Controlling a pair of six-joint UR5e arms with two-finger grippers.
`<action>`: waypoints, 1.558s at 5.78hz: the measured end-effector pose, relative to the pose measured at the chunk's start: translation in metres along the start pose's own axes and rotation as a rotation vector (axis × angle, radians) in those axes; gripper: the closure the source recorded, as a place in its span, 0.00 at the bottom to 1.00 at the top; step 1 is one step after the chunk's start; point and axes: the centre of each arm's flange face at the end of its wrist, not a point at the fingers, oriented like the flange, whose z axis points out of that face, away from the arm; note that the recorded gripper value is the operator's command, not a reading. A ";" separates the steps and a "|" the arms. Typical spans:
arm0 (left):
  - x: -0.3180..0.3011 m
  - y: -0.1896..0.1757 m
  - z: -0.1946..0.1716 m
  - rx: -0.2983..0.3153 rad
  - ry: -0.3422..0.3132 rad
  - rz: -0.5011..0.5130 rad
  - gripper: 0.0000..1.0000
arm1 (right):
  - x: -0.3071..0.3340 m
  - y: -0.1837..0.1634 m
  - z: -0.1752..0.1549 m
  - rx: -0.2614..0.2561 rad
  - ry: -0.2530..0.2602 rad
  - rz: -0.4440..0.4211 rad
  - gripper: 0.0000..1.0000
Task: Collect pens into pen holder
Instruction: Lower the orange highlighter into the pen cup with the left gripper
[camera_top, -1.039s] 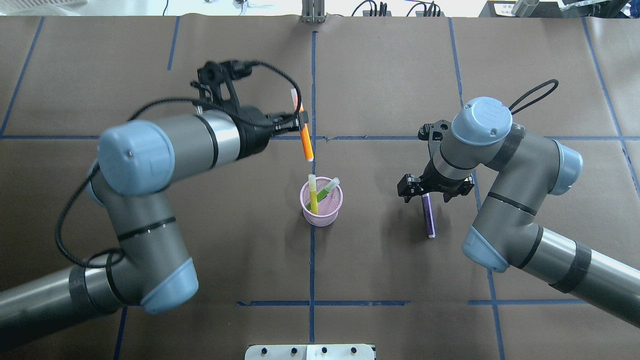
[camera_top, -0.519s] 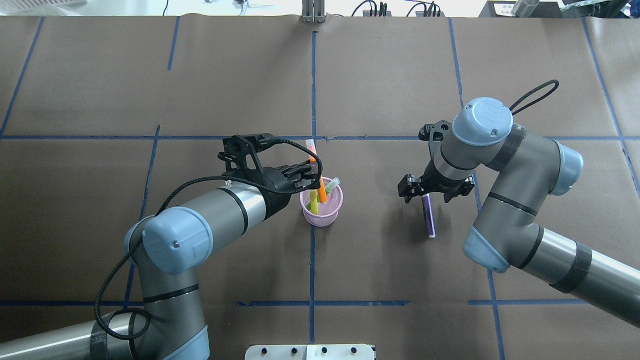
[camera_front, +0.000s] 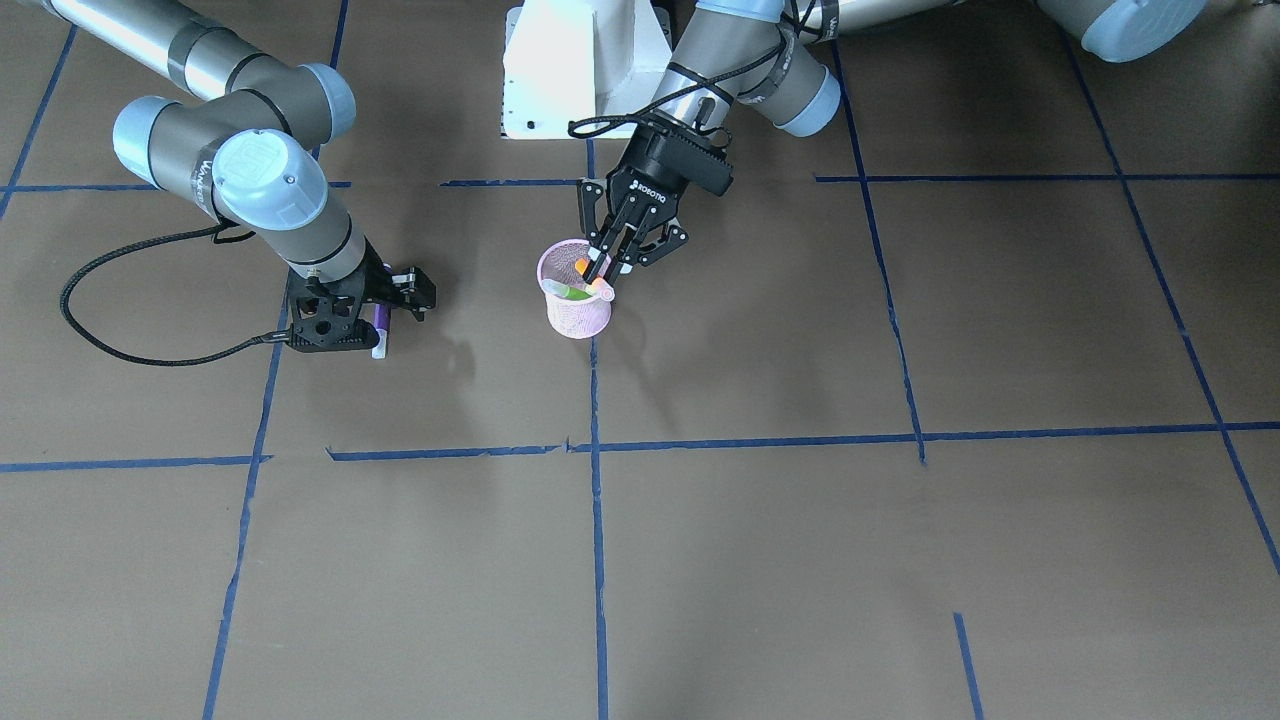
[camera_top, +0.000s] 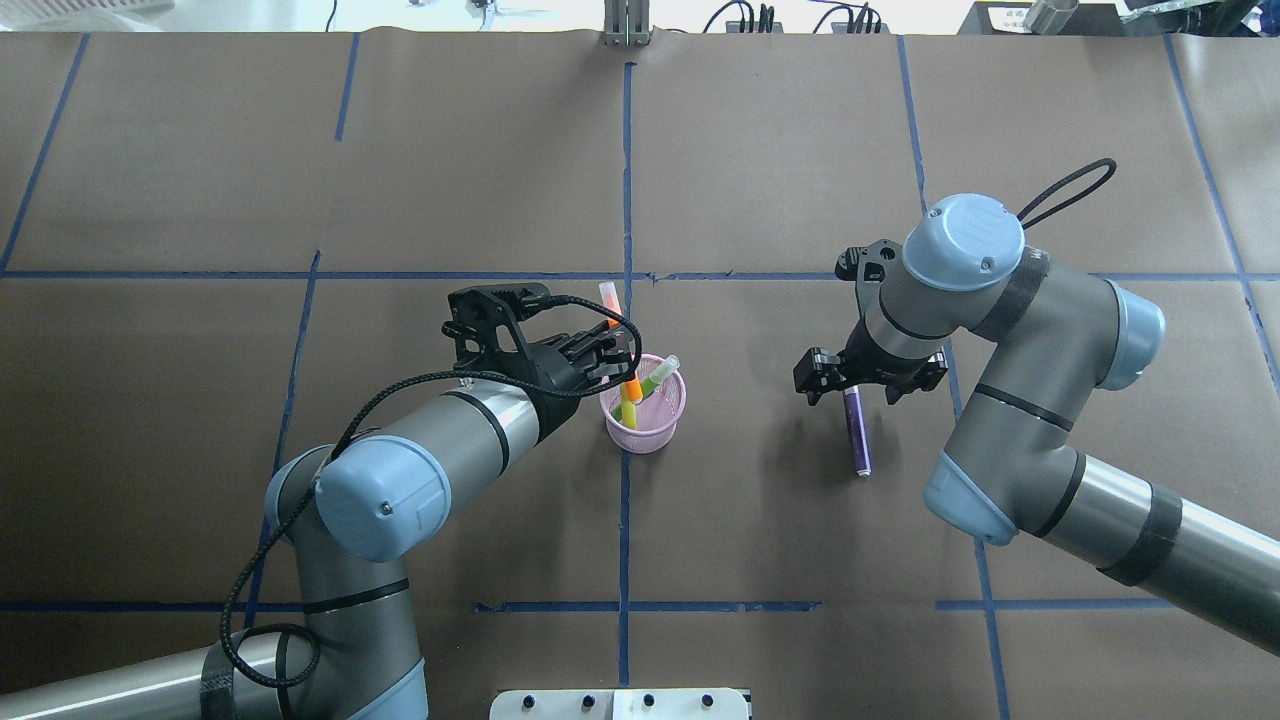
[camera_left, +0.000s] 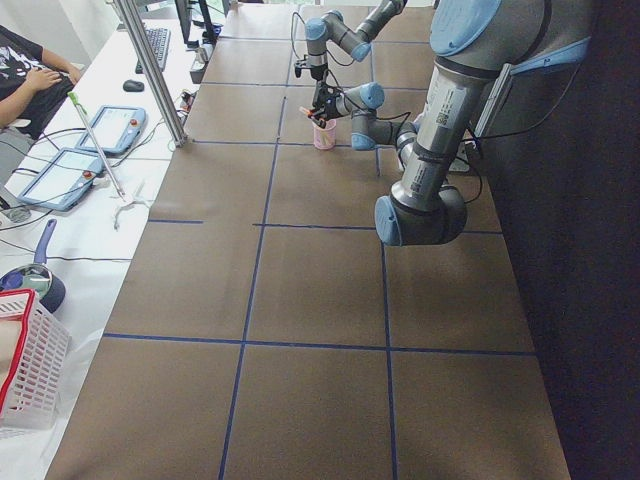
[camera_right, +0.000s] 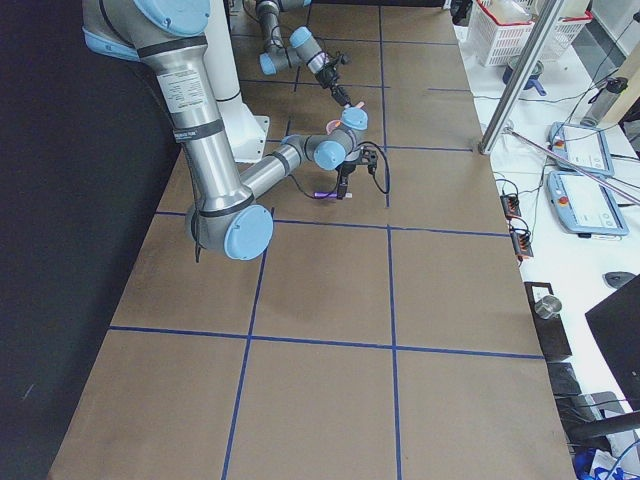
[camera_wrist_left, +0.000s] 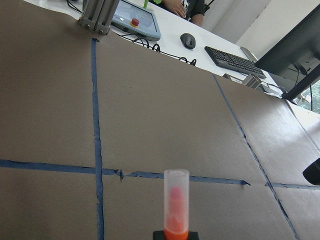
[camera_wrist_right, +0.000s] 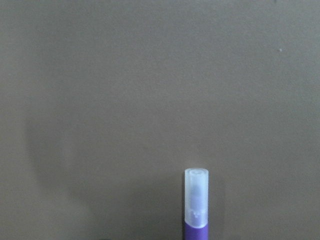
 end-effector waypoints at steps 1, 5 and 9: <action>0.001 0.009 0.000 -0.011 0.000 0.002 1.00 | -0.001 0.000 -0.001 0.001 -0.001 -0.001 0.00; 0.008 0.027 -0.003 -0.036 0.008 0.009 0.00 | -0.002 0.000 -0.001 0.001 -0.002 -0.002 0.00; 0.015 0.008 -0.010 -0.009 0.024 0.015 0.00 | -0.003 0.000 0.000 -0.001 -0.001 0.002 0.00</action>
